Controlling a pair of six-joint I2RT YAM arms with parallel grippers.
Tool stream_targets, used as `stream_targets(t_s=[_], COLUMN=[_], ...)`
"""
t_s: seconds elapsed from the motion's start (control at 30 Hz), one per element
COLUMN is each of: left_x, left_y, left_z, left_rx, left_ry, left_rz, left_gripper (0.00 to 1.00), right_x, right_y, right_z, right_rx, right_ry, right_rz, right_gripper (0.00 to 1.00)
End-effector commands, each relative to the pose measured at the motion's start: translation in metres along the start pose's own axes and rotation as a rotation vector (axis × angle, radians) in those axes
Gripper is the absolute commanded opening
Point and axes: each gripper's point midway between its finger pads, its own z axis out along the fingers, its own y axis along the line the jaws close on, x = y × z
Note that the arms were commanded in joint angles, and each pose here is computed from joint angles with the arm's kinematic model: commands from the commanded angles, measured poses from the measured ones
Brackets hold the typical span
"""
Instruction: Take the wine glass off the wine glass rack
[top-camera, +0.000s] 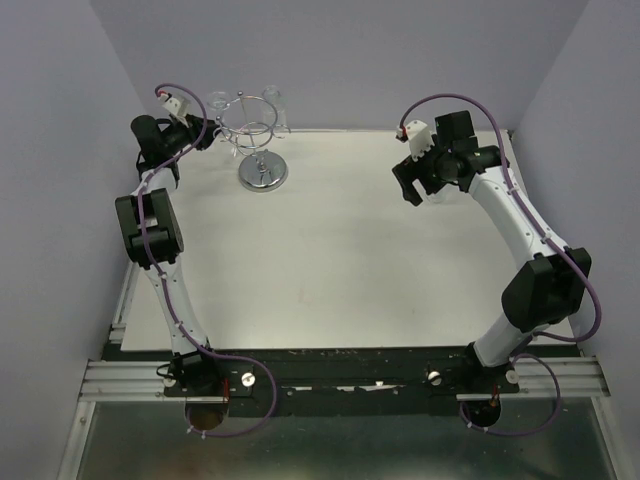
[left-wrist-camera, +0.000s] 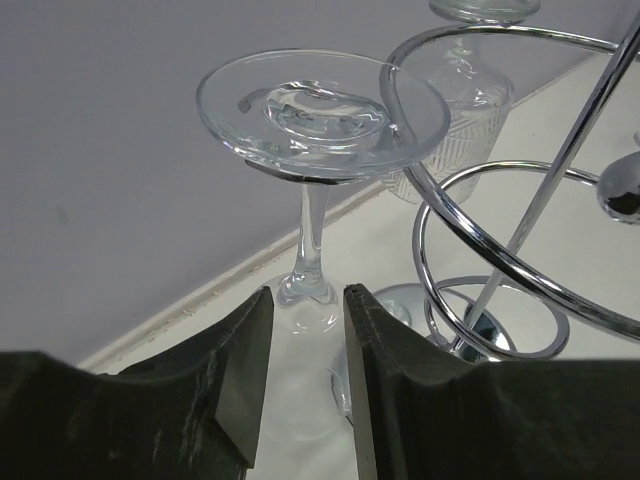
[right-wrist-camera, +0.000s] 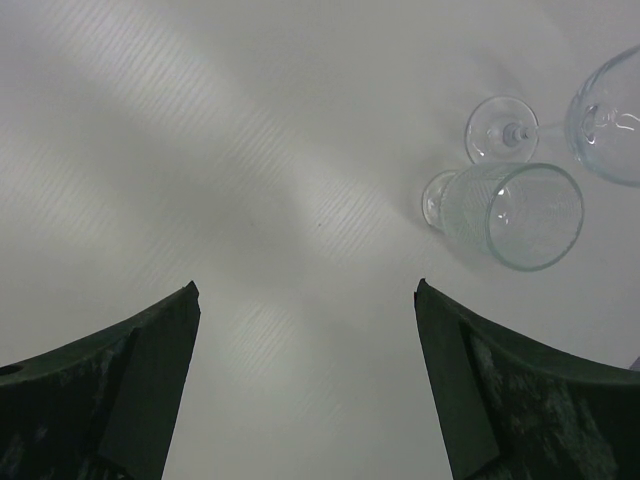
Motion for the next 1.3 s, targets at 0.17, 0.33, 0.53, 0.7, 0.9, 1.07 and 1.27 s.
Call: stream_targets(t_s=[0.17,0.33,0.53,0.7,0.9,1.07,1.27], left_x=[-0.01,0.002,0.007,0.005,-0.004,-0.019,-0.049], left_y=[-0.001,-0.002,-0.009,-0.011,-0.015,-0.016,-0.027], left_z=[0.026,0.038,0.047,0.045,0.042,0.042,0.037], left_rx=[0.064,0.071,0.093,0.082,0.085,0.079,0.093], left_ry=[-0.06,-0.039,-0.03,-0.032,-0.046,-0.065,-0.126], left_rz=[0.114,0.133,0.142,0.142,0.143,0.165,0.159], left_gripper=[0.44,0.42,0.32,0.3,0.22,0.16,0.13], right_x=[0.012,0.016,0.019,0.023,0.023,0.019,0.018], right_y=[-0.007,-0.009,-0.011,-0.007,-0.006,-0.009,-0.007], right_z=[-0.011,-0.009,-0.006,-0.004,-0.003,-0.003,0.001], right_rx=[0.064,0.071,0.079,0.069,0.068,0.075,0.066], right_ry=[0.06,0.078,0.083,0.083,0.074,0.057,0.048], right_rz=[-0.019,-0.028,-0.041,-0.04,-0.041,-0.048,-0.043], right_gripper=[0.95,0.95,0.95,0.95,0.95,0.95,0.95])
